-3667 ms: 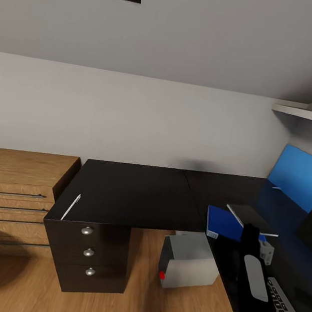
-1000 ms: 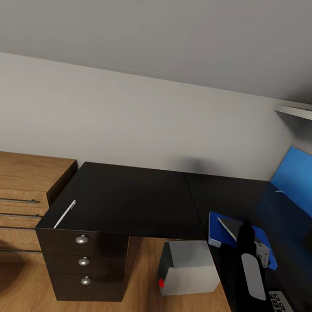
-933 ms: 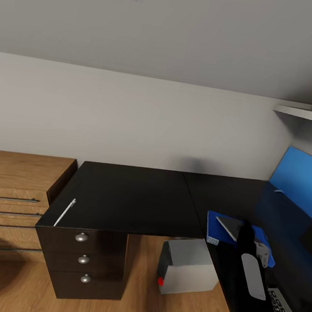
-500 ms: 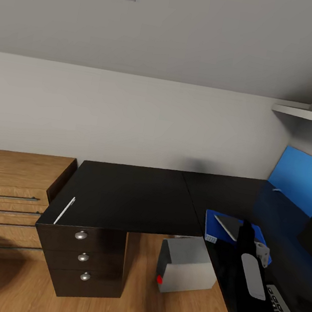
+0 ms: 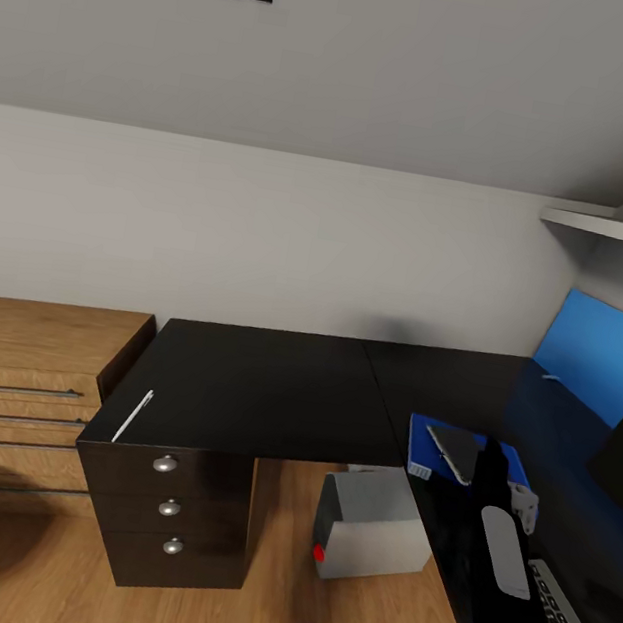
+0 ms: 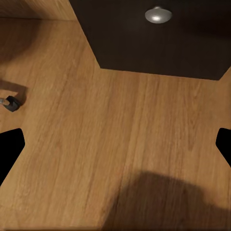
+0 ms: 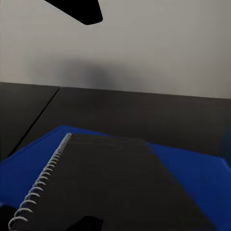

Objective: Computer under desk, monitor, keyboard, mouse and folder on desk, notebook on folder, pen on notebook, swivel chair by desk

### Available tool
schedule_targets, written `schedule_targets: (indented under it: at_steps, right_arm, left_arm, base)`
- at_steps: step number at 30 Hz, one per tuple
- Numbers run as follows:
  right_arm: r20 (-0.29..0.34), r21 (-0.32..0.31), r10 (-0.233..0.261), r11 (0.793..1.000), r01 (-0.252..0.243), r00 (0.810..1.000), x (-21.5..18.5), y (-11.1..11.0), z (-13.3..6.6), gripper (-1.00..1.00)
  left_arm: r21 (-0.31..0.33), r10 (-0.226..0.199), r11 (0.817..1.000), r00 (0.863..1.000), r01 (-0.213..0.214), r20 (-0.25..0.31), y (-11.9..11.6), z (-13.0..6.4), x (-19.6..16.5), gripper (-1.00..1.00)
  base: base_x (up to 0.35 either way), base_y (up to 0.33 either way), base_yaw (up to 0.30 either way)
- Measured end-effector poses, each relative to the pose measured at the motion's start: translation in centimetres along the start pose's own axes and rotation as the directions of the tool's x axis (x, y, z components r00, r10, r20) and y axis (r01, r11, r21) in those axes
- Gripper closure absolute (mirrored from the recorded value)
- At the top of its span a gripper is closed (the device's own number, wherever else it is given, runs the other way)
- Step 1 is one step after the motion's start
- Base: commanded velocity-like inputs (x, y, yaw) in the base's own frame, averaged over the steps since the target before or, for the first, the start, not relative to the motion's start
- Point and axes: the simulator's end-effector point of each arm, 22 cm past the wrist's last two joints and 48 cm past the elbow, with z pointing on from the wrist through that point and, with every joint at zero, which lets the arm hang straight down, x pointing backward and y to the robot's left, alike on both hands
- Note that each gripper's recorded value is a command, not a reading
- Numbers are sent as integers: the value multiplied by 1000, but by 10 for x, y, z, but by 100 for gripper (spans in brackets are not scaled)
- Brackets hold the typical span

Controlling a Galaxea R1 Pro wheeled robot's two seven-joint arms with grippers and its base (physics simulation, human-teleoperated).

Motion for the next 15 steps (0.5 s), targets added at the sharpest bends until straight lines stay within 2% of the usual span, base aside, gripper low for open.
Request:
schedule_targets:
  at_steps: [15]
  right_arm:
    - [3,-15,5,1000,-5,1000,-2,6,0,-100]
  left_arm:
    - [0,-1,1000,1000,1,-1,0,0,0,-100]
  base:
    - [-2,0,0]
